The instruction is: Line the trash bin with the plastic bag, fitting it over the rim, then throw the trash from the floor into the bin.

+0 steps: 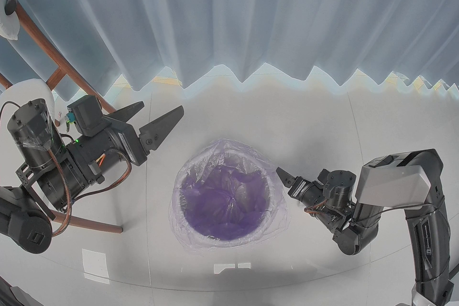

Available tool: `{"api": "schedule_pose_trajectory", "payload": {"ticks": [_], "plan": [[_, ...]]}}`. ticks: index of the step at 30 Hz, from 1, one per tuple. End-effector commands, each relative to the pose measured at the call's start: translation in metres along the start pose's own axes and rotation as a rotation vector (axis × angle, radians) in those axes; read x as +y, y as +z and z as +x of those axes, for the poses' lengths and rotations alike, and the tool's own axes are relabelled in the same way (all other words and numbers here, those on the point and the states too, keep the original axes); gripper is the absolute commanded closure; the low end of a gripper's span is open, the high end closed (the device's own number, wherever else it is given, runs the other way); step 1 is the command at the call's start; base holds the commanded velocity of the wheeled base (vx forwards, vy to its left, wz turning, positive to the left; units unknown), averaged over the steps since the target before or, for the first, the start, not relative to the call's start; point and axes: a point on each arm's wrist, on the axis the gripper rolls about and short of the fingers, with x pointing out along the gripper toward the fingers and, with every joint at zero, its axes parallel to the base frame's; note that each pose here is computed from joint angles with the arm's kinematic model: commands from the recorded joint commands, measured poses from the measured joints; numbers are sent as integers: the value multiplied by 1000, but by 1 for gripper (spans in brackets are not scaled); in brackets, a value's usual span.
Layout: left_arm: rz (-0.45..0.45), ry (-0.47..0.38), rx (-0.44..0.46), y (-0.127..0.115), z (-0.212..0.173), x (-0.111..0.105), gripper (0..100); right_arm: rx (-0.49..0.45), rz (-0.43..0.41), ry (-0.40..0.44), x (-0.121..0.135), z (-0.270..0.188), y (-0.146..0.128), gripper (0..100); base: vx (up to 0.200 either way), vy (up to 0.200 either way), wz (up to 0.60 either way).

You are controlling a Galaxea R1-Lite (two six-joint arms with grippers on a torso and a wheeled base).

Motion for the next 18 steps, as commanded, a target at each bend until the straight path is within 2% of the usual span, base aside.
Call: {"api": "schedule_pose_trajectory", "payload": {"ticks": [1,2,6,7,8,11,12,13,14,15,18], "plan": [[-4,-5,8,-2,0,-1,0,-7,94,28,-1,6,-2,0,0,0,0],[-4,-5,8,-2,0,-1,0,-8,103,32,0,6,-1,0,0,0,0],[-4,-3,9,-3,0,-2,0,23,308,120,14,0,13,0,0,0,0],[-4,-3,9,-3,0,-2,0,26,314,122,14,0,13,0,0,0,0],[-4,-3,9,-3,0,-2,0,34,387,152,19,-3,20,0,0,0,0],[-4,-3,9,-3,0,-2,0,57,480,183,23,-6,26,0,0,0,0],[-4,-3,9,-3,0,-2,0,59,485,184,23,-6,26,0,0,0,0],[-4,-3,9,-3,0,-2,0,63,542,195,26,-7,30,0,0,0,0],[-4,-3,9,-3,0,-2,0,64,551,200,27,-7,31,0,0,0,0],[-5,-3,10,-3,0,-2,0,77,599,212,29,-9,33,0,0,0,0],[-4,-3,9,-2,-1,-2,0,91,633,224,27,-10,37,0,0,0,0]]}}
